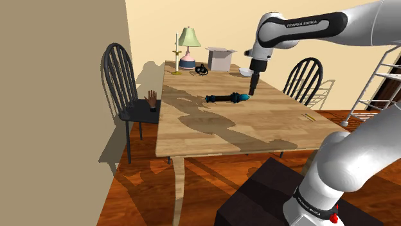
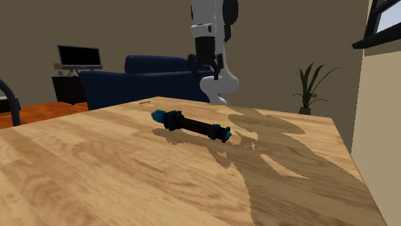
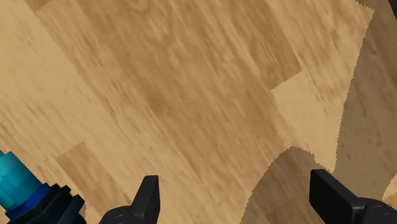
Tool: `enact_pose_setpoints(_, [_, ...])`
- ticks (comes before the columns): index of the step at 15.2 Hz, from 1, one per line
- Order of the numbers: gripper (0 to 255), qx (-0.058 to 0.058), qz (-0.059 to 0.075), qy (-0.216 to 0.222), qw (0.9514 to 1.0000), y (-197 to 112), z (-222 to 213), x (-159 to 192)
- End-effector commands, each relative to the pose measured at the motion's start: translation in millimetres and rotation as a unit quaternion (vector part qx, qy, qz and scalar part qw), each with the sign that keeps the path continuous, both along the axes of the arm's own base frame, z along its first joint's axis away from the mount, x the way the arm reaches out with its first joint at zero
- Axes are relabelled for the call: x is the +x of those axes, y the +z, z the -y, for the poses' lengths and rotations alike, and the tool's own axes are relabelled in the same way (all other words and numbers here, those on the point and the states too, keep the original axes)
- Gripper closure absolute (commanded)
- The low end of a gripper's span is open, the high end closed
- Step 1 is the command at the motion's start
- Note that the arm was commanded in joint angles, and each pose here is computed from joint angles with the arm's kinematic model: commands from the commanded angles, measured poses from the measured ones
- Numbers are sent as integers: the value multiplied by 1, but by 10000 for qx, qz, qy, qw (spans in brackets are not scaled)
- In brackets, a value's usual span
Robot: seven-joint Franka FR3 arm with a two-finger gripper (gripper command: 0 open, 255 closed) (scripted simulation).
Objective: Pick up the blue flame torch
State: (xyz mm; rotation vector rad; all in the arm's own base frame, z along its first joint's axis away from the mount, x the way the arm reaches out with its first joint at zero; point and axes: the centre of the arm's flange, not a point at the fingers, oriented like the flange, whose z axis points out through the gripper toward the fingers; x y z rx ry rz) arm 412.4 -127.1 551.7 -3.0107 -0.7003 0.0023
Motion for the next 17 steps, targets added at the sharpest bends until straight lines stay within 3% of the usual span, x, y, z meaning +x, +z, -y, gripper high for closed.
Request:
enact_pose_setpoints(1, [0, -57, 5, 350, 9994, -10, 15, 21])
enact_pose_setpoints(4, [0, -128, 11, 834, 9964, -24, 30, 53])
enact_pose_setpoints(8, [0, -222, 18, 1475, 9888, -43, 47, 98])
enact_pose_setpoints(11, [0, -292, 23, 1953, 9803, -57, 56, 133])
enact_pose_setpoints(16, [0, -400, 31, 2694, 9622, -79, 63, 189])
enact_pose_setpoints(17, [0, -400, 31, 2694, 9622, -84, 63, 189])
